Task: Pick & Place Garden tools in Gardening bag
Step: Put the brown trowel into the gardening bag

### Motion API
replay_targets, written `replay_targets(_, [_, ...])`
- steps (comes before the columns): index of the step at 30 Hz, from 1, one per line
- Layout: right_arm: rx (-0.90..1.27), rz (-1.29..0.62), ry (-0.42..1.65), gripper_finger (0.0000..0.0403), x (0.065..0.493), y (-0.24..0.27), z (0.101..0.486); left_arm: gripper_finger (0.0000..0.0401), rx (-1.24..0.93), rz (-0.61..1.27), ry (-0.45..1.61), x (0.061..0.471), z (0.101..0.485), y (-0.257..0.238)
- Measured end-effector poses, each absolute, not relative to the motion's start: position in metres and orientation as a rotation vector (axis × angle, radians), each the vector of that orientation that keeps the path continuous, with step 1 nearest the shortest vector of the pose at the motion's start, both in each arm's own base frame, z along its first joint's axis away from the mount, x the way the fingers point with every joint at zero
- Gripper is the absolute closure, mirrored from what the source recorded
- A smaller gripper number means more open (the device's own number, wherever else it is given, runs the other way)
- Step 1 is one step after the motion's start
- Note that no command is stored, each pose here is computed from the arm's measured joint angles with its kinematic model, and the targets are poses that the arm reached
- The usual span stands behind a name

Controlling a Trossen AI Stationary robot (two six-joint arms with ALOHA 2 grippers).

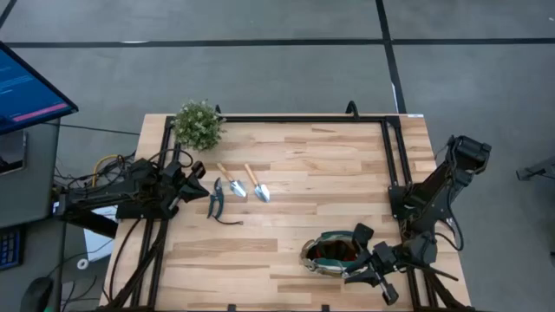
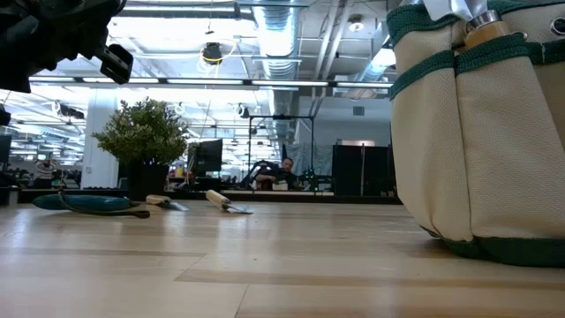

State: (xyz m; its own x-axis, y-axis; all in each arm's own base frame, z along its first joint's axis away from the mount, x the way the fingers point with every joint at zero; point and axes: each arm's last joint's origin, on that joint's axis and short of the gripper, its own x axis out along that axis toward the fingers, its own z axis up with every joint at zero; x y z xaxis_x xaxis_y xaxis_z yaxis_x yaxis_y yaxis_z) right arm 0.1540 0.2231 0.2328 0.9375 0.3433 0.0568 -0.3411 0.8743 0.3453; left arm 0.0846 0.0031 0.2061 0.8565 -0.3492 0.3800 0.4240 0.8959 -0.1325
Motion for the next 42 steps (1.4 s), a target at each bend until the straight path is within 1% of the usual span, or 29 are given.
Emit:
replay_targets(2, [0.349, 0.356, 0.015, 0.0351, 0.152, 0.221, 0.220, 0.0384, -0.216, -0.409, -0.357, 0.085, 0.206, 0.003])
replay_targets(6, [0.339, 0.330, 0.016, 0.0351, 0.159, 0.219, 0.213, 0.0384, -0.216, -0.410, -0.357, 0.085, 0.206, 0.003])
replay_targets(8, [0.326, 0.286, 0.025, 0.0351, 0.164, 0.216, 0.208, 0.0384, -0.216, -0.409, -0.357, 0.085, 0.206, 0.003])
replay_targets(11, [0.329, 0.132, 0.022, 0.0351, 0.170, 0.215, 0.203, 0.0384, -0.216, -0.409, -0.357, 0.085, 0.206, 0.003])
replay_targets(14, [0.287, -0.029, 0.002, 0.0351, 0.171, 0.228, 0.205, 0.0384, -0.216, -0.409, -0.357, 0.085, 0.206, 0.003])
replay_targets(21, [0.138, -0.222, -0.004, 0.0351, 0.175, 0.278, 0.223, 0.0384, -0.216, -0.409, -0.357, 0.085, 0.206, 0.003])
replay_targets(25, [0.048, -0.420, -0.003, 0.0351, 0.186, 0.296, 0.218, 0.0384, -0.216, -0.409, -0.357, 0.085, 0.206, 0.003])
replay_targets(27, [0.042, -0.480, -0.009, 0.0351, 0.193, 0.302, 0.213, 0.0384, -0.216, -0.409, -0.357, 0.085, 0.206, 0.003])
replay_targets(35, [0.049, -0.521, -0.013, 0.0351, 0.218, 0.323, 0.198, 0.0384, -0.216, -0.409, -0.357, 0.085, 0.206, 0.003])
replay_targets(42, [0.020, -0.499, -0.005, 0.0351, 0.212, 0.330, 0.197, 0.0384, -0.216, -0.409, -0.357, 0.085, 0.206, 0.003])
